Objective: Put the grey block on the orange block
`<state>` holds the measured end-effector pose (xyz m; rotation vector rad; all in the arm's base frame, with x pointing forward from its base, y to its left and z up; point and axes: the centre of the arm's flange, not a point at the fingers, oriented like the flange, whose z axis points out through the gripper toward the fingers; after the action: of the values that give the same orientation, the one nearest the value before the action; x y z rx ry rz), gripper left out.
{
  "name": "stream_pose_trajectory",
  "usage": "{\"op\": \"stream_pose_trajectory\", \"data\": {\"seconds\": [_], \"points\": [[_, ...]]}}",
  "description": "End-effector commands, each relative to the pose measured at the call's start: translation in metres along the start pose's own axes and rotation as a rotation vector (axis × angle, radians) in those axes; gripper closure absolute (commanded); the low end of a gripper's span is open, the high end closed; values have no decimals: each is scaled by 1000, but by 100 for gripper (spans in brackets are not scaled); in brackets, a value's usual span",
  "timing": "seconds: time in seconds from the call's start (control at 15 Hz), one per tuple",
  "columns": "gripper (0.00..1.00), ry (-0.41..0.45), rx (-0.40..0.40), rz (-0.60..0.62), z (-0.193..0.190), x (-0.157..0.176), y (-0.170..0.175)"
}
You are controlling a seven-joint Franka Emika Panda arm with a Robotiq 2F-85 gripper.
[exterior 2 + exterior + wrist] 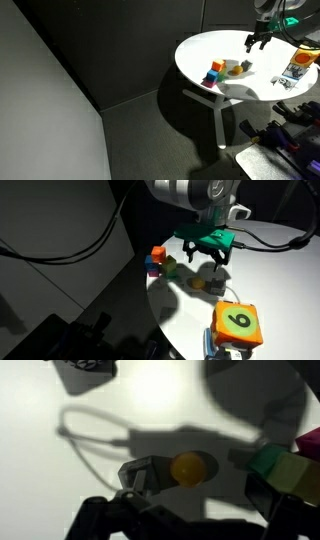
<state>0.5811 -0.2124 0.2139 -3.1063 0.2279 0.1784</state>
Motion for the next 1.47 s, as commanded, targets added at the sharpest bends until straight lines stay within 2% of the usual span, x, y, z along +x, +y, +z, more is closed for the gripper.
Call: {"op": "stream_pose_trajectory", "data": {"seconds": [0.0,0.53,1.4], "points": [[0,14,35,-7,9,38,12],[0,26,32,7,34,73,33],[0,36,25,-137,79,81,57]]}}
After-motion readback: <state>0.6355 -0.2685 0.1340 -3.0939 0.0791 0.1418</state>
